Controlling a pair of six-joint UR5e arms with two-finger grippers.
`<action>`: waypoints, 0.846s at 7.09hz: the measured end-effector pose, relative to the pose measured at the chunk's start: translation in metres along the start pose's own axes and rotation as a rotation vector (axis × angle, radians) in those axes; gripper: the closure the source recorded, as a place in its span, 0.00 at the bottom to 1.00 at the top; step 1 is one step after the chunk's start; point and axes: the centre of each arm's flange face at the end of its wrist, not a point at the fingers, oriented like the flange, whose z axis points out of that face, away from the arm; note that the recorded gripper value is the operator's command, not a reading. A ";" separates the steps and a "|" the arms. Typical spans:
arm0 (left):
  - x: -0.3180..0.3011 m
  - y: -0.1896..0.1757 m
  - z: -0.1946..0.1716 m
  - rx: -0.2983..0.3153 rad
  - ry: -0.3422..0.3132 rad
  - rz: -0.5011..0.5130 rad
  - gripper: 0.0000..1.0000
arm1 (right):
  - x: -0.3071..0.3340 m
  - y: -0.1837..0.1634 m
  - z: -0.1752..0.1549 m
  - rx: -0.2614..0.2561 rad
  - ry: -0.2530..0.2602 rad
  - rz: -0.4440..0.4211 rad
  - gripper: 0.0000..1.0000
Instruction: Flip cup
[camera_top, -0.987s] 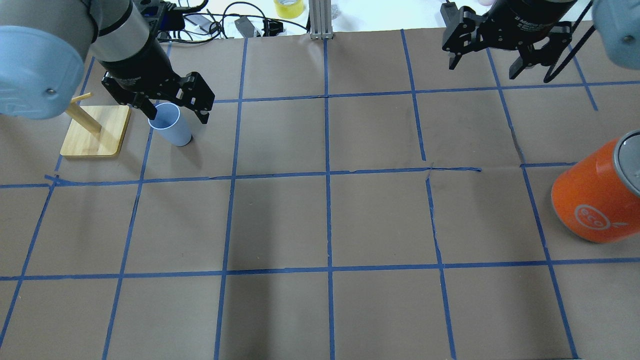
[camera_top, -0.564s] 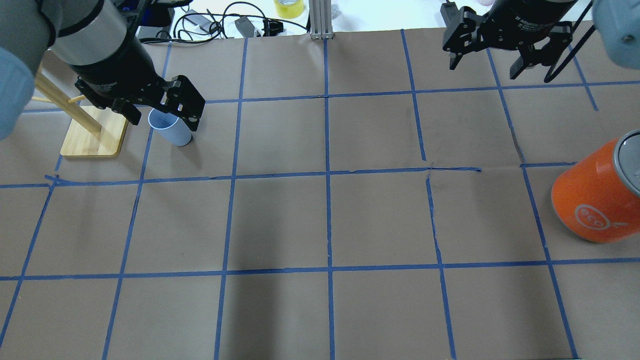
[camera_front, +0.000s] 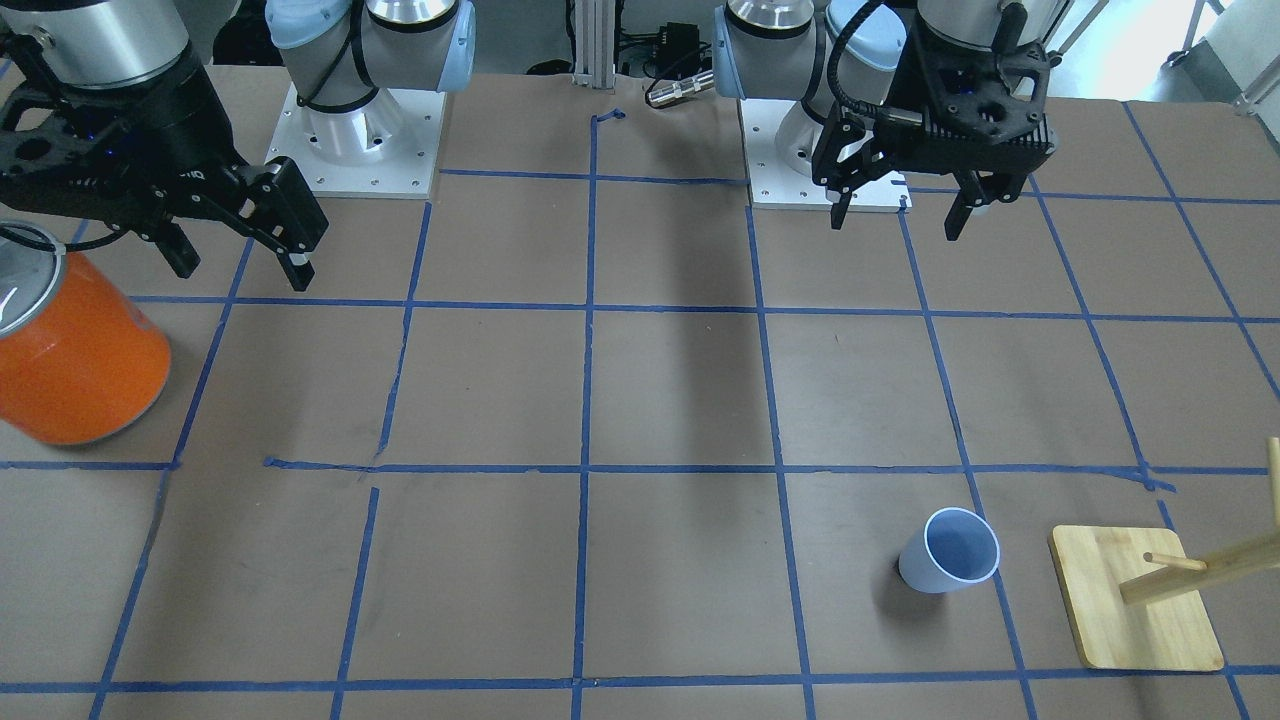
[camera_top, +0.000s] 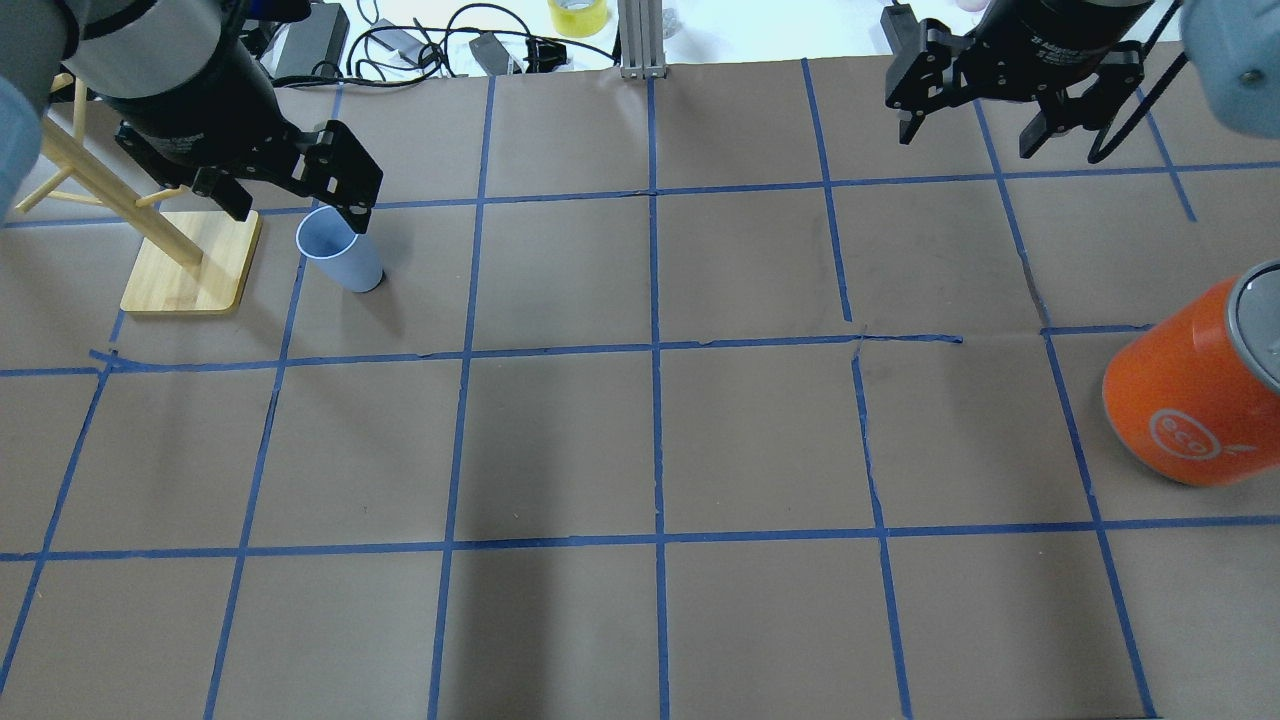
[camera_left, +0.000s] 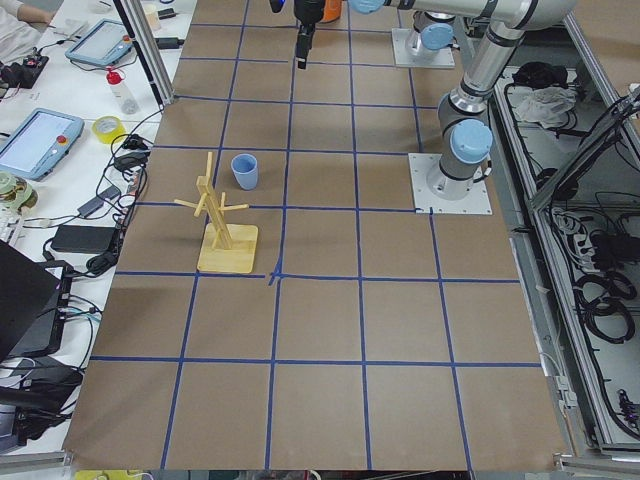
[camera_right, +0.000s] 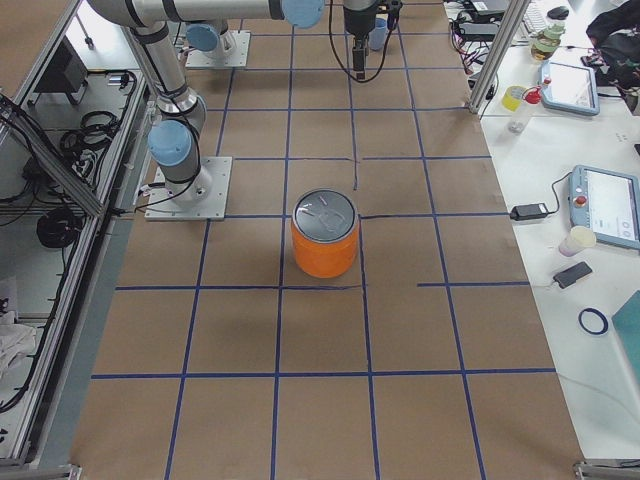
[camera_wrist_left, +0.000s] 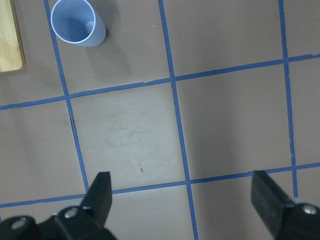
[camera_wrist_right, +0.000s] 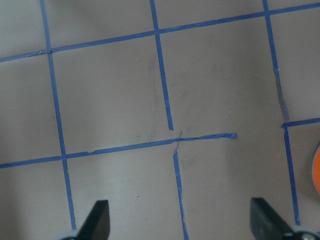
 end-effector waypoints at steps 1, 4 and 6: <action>-0.002 -0.010 -0.004 0.010 0.001 -0.002 0.00 | 0.000 0.001 0.002 -0.012 0.000 -0.042 0.00; 0.003 -0.023 0.010 -0.018 0.015 0.007 0.00 | 0.000 0.003 0.004 -0.035 0.001 -0.074 0.00; 0.006 -0.024 0.019 -0.024 0.078 0.003 0.00 | 0.000 0.006 0.007 -0.064 0.004 -0.075 0.00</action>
